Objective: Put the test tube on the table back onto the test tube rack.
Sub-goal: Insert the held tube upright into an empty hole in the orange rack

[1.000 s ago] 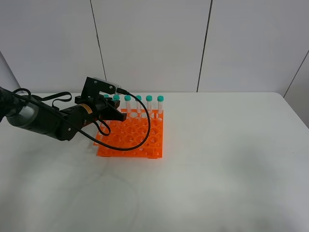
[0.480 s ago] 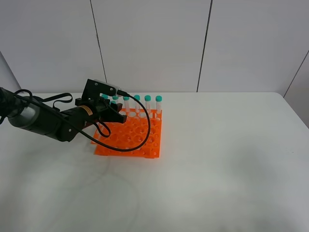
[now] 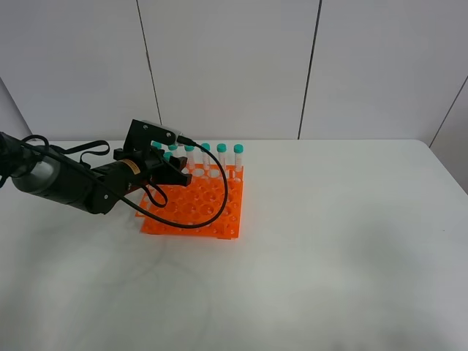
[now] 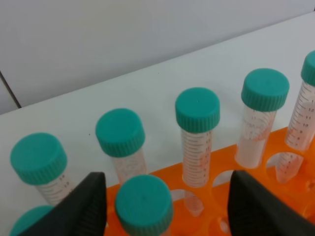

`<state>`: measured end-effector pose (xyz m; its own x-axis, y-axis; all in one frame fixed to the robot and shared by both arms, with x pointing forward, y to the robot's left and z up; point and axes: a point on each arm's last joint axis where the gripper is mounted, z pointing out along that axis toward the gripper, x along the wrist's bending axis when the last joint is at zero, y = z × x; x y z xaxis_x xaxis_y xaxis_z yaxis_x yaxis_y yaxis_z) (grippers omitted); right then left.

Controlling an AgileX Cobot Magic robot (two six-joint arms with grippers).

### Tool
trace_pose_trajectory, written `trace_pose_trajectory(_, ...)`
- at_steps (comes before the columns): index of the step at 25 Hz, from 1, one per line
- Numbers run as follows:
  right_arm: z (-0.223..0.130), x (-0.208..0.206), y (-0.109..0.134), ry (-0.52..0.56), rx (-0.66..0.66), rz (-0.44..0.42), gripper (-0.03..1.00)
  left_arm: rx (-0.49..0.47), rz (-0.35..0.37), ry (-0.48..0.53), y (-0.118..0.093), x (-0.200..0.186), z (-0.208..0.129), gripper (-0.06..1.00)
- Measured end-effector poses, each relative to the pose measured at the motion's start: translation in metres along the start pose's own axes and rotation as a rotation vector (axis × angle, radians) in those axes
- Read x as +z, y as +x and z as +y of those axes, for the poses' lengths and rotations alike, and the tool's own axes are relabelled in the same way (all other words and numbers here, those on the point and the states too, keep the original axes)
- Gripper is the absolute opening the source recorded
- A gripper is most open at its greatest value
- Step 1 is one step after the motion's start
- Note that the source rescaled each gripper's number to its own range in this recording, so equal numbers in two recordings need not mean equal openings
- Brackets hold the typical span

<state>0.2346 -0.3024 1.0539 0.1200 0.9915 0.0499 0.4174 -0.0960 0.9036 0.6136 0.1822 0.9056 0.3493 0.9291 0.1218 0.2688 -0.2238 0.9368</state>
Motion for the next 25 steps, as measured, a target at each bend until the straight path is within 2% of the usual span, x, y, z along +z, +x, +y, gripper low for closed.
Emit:
trace_pose_trajectory(15,0.000,0.000,0.000,0.000,0.000,0.000,0.38,0.004,-0.007,-0.049,-0.003,-0.008,0.019,1.00)
trace_pose_trajectory(21,0.000,0.000,0.000,0.000,0.000,0.000,0.38,0.003,0.001,-0.107,0.000,-0.020,0.044,1.00)
trace_pose_trajectory(25,0.000,0.000,0.000,0.000,0.000,0.000,0.38,0.006,-0.002,-0.076,0.001,-0.028,0.053,1.00)
